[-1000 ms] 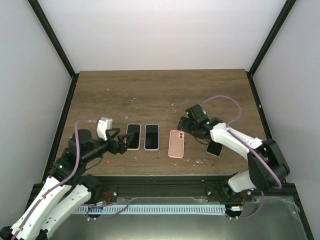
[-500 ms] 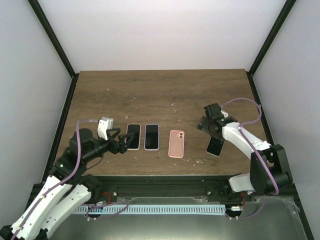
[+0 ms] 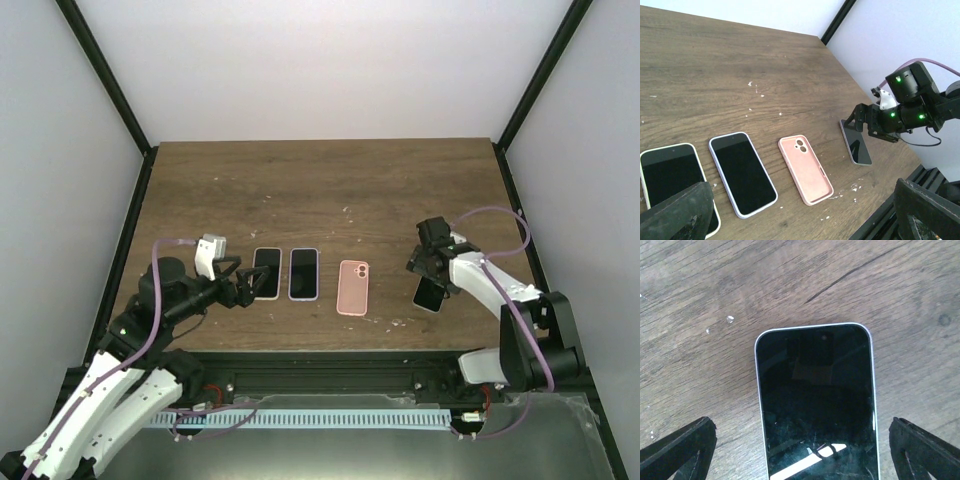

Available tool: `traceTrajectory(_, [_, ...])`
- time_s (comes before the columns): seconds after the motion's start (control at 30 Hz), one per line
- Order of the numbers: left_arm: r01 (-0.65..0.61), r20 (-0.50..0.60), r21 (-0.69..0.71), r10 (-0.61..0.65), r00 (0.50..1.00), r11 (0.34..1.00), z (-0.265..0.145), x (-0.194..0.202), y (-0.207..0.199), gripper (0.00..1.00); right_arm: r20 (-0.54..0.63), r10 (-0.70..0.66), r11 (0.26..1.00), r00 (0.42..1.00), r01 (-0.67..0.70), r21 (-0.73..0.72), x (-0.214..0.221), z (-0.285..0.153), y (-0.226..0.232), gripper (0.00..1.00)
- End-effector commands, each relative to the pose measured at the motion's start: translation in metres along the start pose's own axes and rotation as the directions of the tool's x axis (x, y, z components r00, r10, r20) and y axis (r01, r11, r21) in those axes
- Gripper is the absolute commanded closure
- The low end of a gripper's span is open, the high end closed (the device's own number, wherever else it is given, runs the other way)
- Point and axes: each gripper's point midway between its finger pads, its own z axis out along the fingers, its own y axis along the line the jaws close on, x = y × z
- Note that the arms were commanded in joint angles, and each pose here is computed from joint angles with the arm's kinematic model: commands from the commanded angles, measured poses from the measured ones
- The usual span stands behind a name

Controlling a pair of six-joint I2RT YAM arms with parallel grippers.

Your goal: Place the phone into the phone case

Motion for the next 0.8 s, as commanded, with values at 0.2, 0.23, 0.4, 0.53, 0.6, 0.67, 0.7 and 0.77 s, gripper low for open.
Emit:
traceTrajectory(0.2, [-0.014,0.014,0.01,0.014,1.0,1.0,-0.003,-0.002,-0.002,0.0,-0.016,-0.006,0.999,1.0,0.006,-0.04,0.005,0.019,0.002,0.06])
traceTrajectory(0.23, [-0.015,0.014,0.011,0.014,1.0,1.0,-0.004,-0.003,-0.003,0.0,-0.015,-0.008,0.999,1.0,0.008,-0.034,0.005,0.02,0.0,0.07])
traceTrajectory(0.4, [-0.014,0.014,0.009,0.014,1.0,1.0,-0.004,-0.002,-0.002,0.0,-0.021,-0.02,1.0,1.0,0.02,-0.008,0.008,0.025,-0.004,0.11])
traceTrajectory(0.53, [-0.015,0.018,0.012,0.015,1.0,1.0,-0.004,-0.003,-0.003,0.0,-0.032,-0.023,1.0,0.999,0.024,0.004,0.01,0.028,-0.005,0.12])
traceTrajectory(0.6, [-0.015,0.016,0.012,0.014,1.0,1.0,-0.004,-0.003,-0.003,0.0,-0.033,-0.018,1.0,0.999,0.019,0.012,0.009,0.028,-0.006,0.11])
traceTrajectory(0.67, [-0.014,0.014,0.012,0.014,1.0,1.0,-0.003,-0.002,-0.003,0.0,-0.034,-0.011,0.999,0.999,0.012,0.031,0.009,0.028,-0.009,0.08])
traceTrajectory(0.7, [-0.015,0.015,0.012,0.014,1.0,1.0,-0.004,-0.003,-0.003,0.0,-0.034,-0.009,0.999,0.999,0.01,0.042,0.009,0.028,-0.01,0.07])
traceTrajectory(0.77, [-0.015,0.016,0.012,0.014,1.0,1.0,-0.004,-0.003,-0.003,0.0,-0.031,-0.007,0.998,0.999,0.009,0.056,0.007,0.026,-0.012,0.07])
